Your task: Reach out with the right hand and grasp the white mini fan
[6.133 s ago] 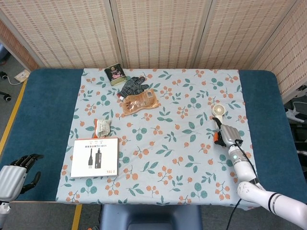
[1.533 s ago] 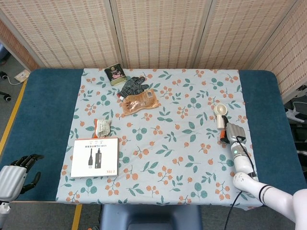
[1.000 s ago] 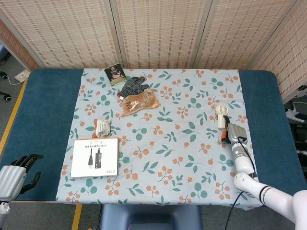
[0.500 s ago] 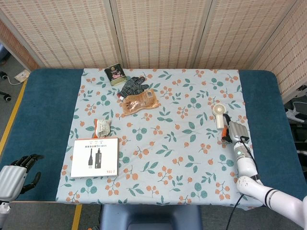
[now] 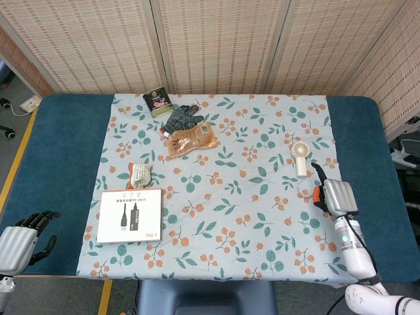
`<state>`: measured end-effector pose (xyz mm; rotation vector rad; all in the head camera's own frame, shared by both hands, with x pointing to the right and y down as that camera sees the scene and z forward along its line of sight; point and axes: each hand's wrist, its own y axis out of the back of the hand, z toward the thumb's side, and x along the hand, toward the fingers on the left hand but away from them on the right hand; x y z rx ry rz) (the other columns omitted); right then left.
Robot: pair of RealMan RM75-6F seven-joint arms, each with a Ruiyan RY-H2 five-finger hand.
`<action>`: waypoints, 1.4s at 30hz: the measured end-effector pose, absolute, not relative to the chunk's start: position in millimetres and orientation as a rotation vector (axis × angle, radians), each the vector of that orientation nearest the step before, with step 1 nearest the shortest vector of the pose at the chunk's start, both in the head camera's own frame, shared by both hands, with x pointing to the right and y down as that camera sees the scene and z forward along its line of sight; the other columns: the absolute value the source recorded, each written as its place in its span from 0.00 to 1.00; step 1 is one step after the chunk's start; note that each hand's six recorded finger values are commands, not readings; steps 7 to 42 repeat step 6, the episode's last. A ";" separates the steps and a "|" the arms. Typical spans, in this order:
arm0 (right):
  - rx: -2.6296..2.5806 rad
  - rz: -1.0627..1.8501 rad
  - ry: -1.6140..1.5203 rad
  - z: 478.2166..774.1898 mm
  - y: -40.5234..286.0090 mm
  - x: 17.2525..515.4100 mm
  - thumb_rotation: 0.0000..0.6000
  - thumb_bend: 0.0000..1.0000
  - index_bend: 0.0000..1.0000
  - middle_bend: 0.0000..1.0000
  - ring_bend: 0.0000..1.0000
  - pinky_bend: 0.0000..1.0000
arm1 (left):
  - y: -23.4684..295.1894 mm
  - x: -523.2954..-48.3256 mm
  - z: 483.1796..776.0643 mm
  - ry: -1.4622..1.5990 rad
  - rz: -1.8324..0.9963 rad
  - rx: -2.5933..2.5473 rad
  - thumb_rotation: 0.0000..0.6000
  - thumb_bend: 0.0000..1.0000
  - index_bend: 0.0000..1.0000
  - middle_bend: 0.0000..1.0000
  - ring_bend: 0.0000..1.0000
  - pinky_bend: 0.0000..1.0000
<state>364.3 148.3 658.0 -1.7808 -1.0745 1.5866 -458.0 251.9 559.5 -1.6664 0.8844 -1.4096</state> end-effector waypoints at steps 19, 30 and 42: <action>-1.761 1.472 -1.061 632.9 180.7 366.9 1.00 0.34 0.18 0.41 0.20 0.25 | 252.3 -451.6 559.7 0.865 -1.382 -1.664 1.00 0.44 0.27 0.29 0.31 0.50; -1.761 1.472 -1.061 632.9 180.7 366.9 1.00 0.34 0.18 0.41 0.20 0.25 | 252.3 -451.6 559.7 0.865 -1.382 -1.664 1.00 0.44 0.27 0.29 0.31 0.50; -1.761 1.472 -1.061 632.9 180.7 366.9 1.00 0.34 0.18 0.41 0.20 0.25 | 252.3 -451.6 559.7 0.865 -1.382 -1.664 1.00 0.44 0.27 0.29 0.31 0.50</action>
